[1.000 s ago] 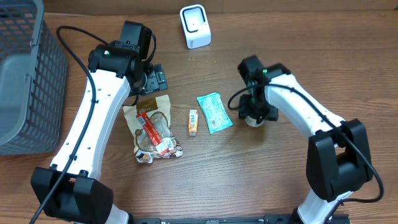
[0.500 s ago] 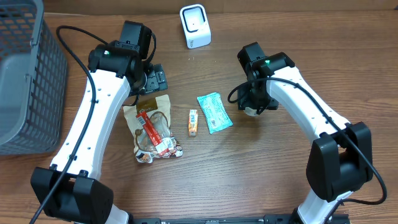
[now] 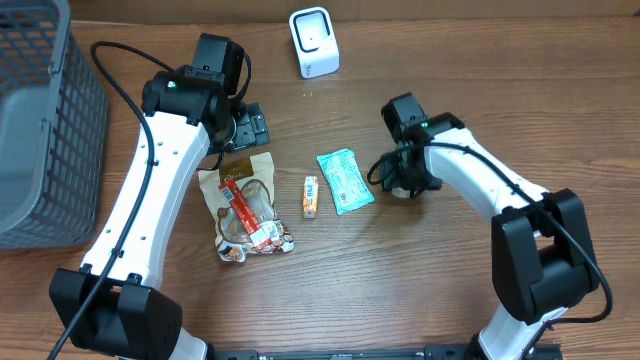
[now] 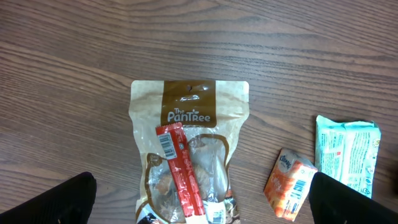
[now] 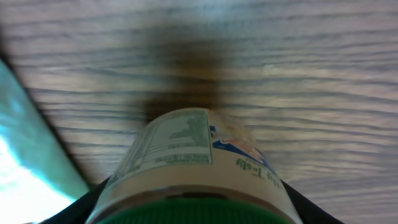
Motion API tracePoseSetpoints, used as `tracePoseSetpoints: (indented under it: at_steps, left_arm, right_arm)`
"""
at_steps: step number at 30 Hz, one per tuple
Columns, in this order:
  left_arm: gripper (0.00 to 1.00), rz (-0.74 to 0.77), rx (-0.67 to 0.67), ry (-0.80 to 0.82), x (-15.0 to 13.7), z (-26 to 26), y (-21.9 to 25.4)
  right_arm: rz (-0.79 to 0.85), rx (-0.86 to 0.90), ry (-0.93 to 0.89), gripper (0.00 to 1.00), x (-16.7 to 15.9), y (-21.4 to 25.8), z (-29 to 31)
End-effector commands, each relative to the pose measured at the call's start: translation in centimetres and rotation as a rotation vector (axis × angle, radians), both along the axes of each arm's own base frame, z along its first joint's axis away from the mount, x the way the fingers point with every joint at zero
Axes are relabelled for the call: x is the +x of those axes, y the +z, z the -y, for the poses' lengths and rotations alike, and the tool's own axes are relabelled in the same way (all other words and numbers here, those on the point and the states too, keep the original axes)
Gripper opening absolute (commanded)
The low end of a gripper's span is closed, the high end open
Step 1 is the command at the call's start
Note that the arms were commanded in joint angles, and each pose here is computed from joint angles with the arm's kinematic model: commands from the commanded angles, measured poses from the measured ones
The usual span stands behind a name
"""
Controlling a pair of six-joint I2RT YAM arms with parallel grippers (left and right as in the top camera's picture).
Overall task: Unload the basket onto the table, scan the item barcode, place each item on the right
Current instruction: 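Lift the green-lidded jar with the right gripper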
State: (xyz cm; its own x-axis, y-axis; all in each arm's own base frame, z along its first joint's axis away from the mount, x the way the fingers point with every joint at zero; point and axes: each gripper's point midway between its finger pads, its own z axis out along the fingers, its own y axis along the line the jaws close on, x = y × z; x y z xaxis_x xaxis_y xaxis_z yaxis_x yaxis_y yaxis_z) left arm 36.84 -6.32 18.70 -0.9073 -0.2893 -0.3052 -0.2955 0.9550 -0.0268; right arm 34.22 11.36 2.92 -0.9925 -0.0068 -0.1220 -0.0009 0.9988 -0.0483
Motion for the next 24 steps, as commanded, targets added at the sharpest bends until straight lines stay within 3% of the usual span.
tracePoseSetpoints:
  at_steps: [1,9,15,24]
  left_arm:
    - [1.0,0.032,0.009,-0.009,0.16,-0.24,1.14]
    - [1.0,0.032,0.009,-0.009,0.15,-0.23,1.14]
    - [1.0,0.032,0.009,-0.009,0.15,-0.23,1.14]
    - [1.0,0.032,0.009,-0.009,0.15,-0.23,1.14]
  right_arm:
    - [0.01,-0.002,0.009,0.58,-0.23,-0.58,0.17]
    - [-0.009,-0.008,0.05,0.59,-0.73,-0.89,0.27]
    - [0.002,-0.008,0.047,0.82,-0.43,-0.85,0.37]
    - [0.026,0.0,0.045,0.79,0.17,-0.73,0.19]
